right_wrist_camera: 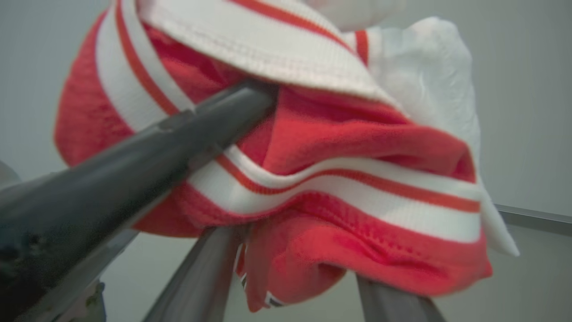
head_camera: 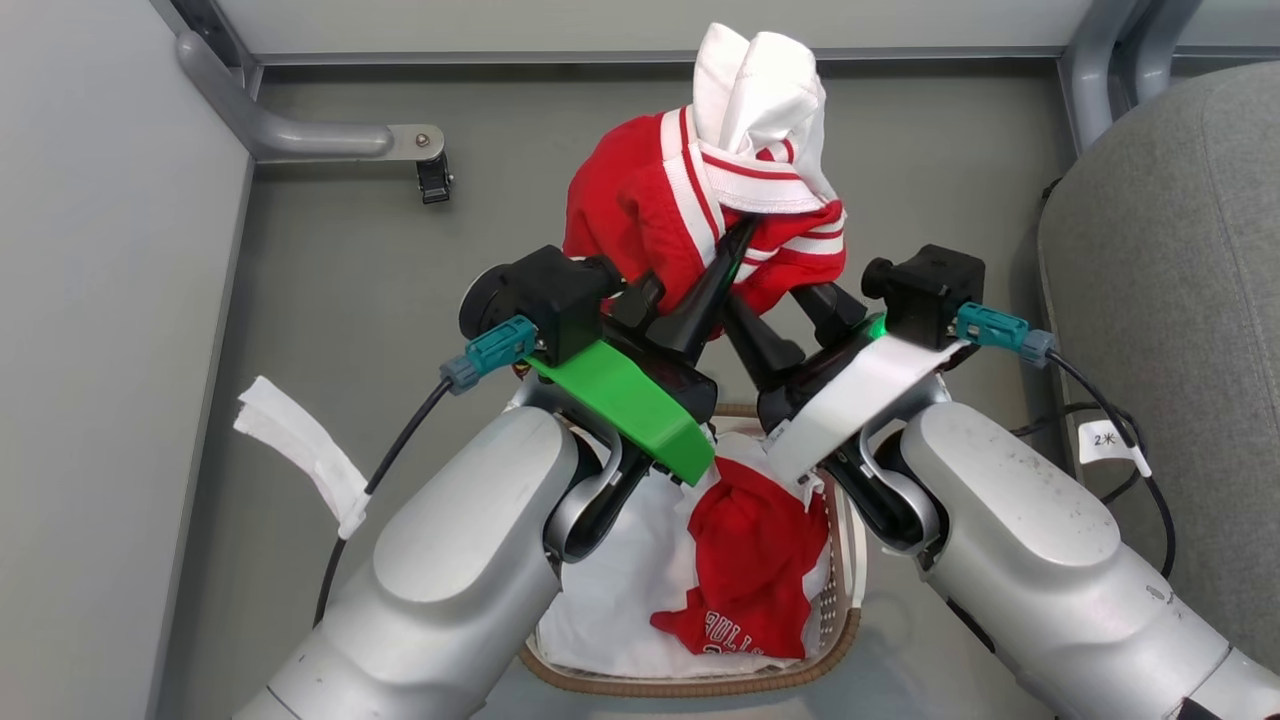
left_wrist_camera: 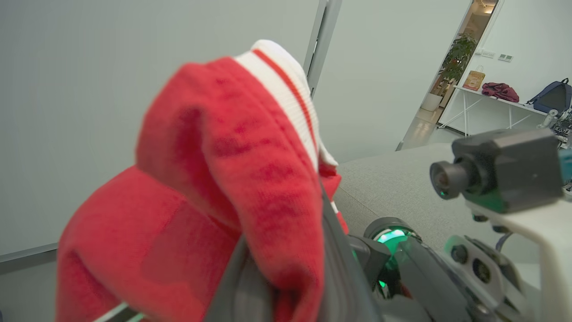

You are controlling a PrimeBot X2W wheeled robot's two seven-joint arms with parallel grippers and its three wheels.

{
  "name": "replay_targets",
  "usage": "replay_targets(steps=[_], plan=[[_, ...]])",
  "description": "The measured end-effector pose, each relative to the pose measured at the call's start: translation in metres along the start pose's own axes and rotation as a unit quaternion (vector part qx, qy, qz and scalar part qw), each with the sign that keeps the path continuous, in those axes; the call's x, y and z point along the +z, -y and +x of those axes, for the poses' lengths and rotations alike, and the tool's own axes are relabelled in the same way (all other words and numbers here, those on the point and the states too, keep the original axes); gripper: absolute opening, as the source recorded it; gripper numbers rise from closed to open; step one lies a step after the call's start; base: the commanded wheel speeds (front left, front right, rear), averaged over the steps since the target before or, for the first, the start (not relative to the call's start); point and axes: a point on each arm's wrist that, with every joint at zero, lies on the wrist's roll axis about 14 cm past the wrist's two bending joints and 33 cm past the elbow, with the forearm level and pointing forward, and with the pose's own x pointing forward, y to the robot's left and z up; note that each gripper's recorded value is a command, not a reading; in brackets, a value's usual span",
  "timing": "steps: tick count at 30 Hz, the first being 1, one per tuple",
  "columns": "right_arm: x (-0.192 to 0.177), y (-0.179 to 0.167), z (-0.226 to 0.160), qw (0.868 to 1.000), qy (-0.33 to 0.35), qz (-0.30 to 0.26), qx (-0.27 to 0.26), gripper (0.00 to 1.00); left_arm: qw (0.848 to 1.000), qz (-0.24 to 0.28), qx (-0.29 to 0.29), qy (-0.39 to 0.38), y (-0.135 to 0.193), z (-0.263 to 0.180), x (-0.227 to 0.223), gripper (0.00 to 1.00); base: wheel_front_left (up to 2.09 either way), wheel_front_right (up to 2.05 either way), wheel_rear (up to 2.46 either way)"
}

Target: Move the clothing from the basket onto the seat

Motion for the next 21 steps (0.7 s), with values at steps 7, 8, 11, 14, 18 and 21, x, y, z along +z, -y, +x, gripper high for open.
replay_targets(steps=[7, 8, 11, 14, 18, 21], plan=[[-0.0001, 0.0049, 0.0022, 1.0, 0.001, -0.012, -0.005, 0.0, 1.0, 0.0, 0.004, -0.003, -0.0042, -0.0007, -0.001, 0.0, 0.0, 0.0, 0.0], [0.0008, 0.006, 0.0021, 1.0, 0.002, -0.015, -0.006, 0.0, 1.0, 0.0, 0.004, -0.003, -0.0043, -0.0006, -0.001, 0.0, 0.0, 0.0, 0.0], [0.002, 0.0067, 0.0019, 1.0, 0.004, -0.02, -0.008, 0.0, 1.0, 0.0, 0.004, 0.0, -0.0046, -0.0002, 0.0004, 0.0, 0.0, 0.0, 0.0], [0.0033, 0.0077, 0.0013, 1.0, 0.005, -0.024, -0.009, 0.0, 1.0, 0.005, 0.004, 0.003, -0.0052, 0.0006, 0.0027, 0.0, 0.0, 0.0, 0.0], [0.006, 0.0077, 0.0011, 0.999, 0.009, -0.03, -0.008, 0.0, 1.0, 0.014, 0.0, 0.009, -0.0037, 0.002, 0.0061, 0.78, 0.0, 0.0, 0.0], [0.0065, 0.008, 0.0007, 0.999, 0.01, -0.031, -0.009, 0.0, 1.0, 0.015, -0.006, 0.012, 0.0, 0.003, 0.0078, 1.0, 0.0, 0.0, 0.0]])
